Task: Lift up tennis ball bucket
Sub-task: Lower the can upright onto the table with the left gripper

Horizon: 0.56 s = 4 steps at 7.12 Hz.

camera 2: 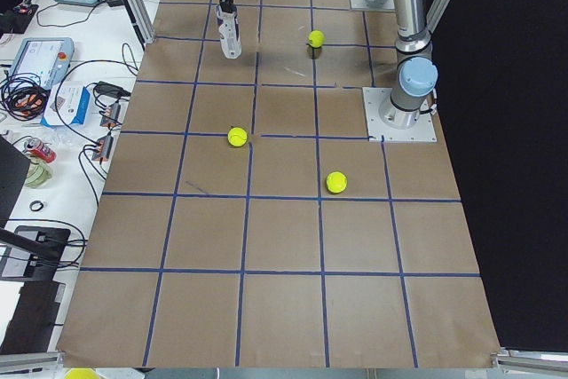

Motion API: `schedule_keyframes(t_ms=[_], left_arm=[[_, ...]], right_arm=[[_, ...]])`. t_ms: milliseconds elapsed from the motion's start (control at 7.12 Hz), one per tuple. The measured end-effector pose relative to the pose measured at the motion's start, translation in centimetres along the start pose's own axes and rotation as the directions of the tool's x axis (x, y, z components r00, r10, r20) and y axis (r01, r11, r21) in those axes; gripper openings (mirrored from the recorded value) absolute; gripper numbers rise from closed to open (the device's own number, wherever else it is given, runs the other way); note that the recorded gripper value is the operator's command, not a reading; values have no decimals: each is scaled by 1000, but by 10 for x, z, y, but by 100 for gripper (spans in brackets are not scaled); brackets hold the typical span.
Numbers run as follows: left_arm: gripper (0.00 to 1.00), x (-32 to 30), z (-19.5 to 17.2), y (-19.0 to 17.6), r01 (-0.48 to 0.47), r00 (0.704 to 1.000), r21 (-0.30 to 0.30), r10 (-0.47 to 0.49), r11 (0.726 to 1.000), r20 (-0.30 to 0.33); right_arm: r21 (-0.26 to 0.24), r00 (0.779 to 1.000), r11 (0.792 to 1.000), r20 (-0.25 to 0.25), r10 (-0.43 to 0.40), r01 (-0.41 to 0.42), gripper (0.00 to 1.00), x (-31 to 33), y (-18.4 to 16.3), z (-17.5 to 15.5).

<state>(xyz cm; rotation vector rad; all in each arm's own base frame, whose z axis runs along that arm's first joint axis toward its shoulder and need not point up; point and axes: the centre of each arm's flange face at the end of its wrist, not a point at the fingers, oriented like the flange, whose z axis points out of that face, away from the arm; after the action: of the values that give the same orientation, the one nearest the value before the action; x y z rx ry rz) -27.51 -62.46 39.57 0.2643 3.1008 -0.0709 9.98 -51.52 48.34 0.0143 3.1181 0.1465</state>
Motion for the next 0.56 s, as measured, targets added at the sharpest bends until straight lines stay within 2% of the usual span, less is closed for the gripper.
schedule_keyframes(t_ms=[421,562], left_arm=[[7,23,21,18,-33,998,-50,35,998,44],[20,25,30,21,-34,998,-65,37,997,45]], right_arm=[[0,1000,1000,0,1,-1,100,0,0,1],[2,1000,1000,0,0,0,100,0,0,1]])
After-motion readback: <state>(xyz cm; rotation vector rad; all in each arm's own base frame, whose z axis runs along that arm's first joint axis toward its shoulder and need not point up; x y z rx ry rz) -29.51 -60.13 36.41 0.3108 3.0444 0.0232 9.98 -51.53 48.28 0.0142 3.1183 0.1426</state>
